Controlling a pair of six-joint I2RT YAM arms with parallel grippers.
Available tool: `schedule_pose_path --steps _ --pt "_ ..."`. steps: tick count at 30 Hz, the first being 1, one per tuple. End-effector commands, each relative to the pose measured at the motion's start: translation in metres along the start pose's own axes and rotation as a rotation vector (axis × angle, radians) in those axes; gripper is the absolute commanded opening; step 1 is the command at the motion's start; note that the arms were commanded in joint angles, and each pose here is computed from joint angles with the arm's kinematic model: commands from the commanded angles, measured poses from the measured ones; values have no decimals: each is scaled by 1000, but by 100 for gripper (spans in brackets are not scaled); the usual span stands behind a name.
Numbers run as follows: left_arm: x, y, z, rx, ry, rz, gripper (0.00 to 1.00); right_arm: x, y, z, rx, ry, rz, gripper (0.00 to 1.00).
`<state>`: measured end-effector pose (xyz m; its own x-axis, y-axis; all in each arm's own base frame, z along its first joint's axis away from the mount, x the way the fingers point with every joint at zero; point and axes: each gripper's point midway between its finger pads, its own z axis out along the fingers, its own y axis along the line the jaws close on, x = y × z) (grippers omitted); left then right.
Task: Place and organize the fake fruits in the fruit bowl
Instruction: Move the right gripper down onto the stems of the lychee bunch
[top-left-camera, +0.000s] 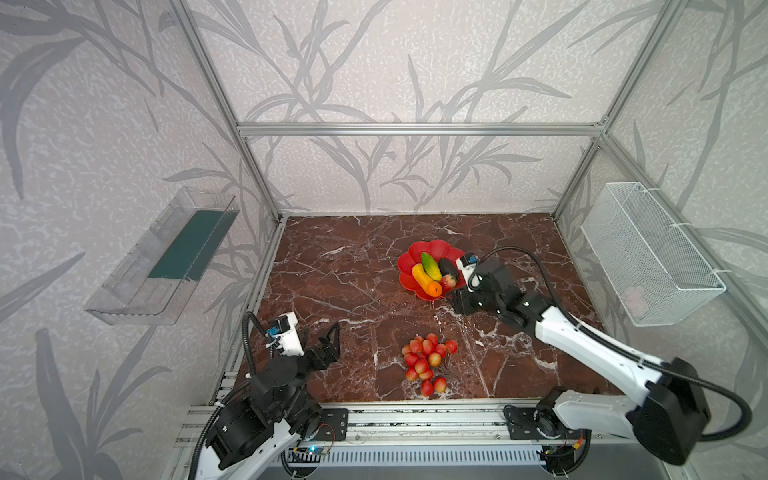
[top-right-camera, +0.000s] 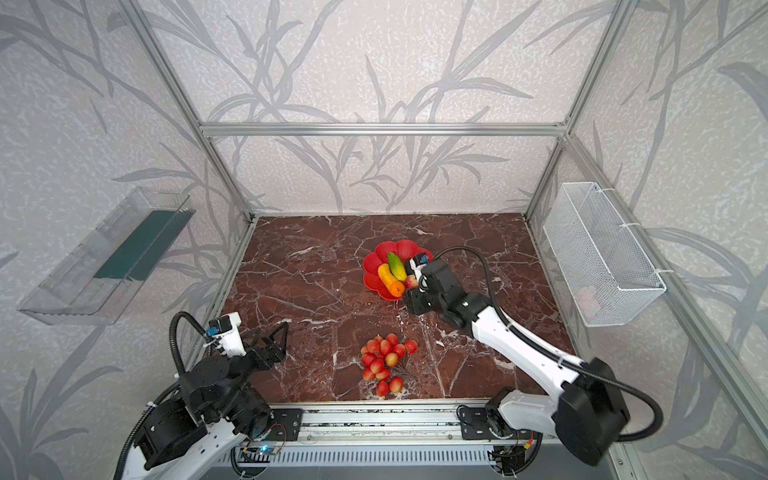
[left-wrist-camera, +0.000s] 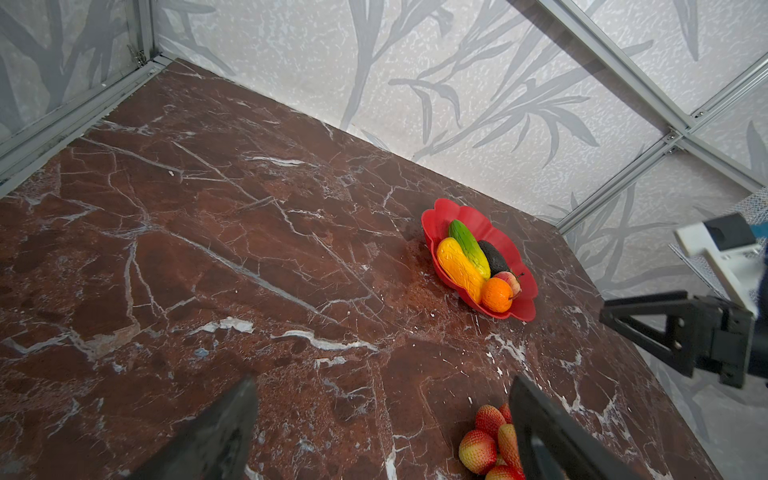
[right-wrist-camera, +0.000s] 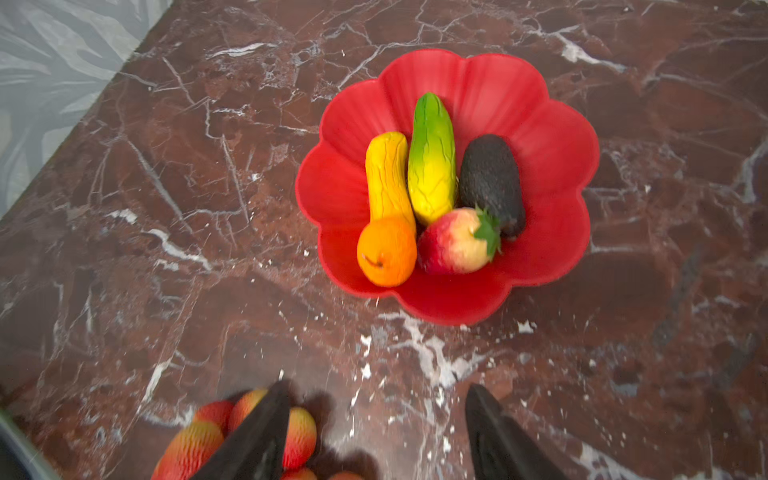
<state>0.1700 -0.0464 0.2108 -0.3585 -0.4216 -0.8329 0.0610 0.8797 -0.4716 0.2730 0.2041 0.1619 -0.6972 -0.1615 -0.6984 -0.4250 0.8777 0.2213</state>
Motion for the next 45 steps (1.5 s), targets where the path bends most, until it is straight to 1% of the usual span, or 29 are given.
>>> schedule_pose_path --steps 1,4,8,17,23,30,36,45 --pt "-4 -1 -1 8 -17 -2 95 67 -9 -16 -7 141 64 66" --pt "-5 -2 -2 8 -20 2 94 100 -5 -31 -48 165 107 63" --pt "-4 -1 -1 7 -19 1 94 135 5 -35 -86 209 130 60" --pt "-2 -3 -1 16 -10 -2 94 185 34 -21 -123 321 43 57" --pt "-3 -4 -1 20 -11 -2 94 196 42 -14 -131 352 -35 55" --pt "-4 -4 -2 19 -12 0 94 203 48 -3 -123 383 -86 54" --pt "-3 -7 -1 39 -9 0 94 202 56 7 -129 381 -107 53" --pt "-3 -30 -3 155 9 10 94 201 71 30 -126 405 -150 50"
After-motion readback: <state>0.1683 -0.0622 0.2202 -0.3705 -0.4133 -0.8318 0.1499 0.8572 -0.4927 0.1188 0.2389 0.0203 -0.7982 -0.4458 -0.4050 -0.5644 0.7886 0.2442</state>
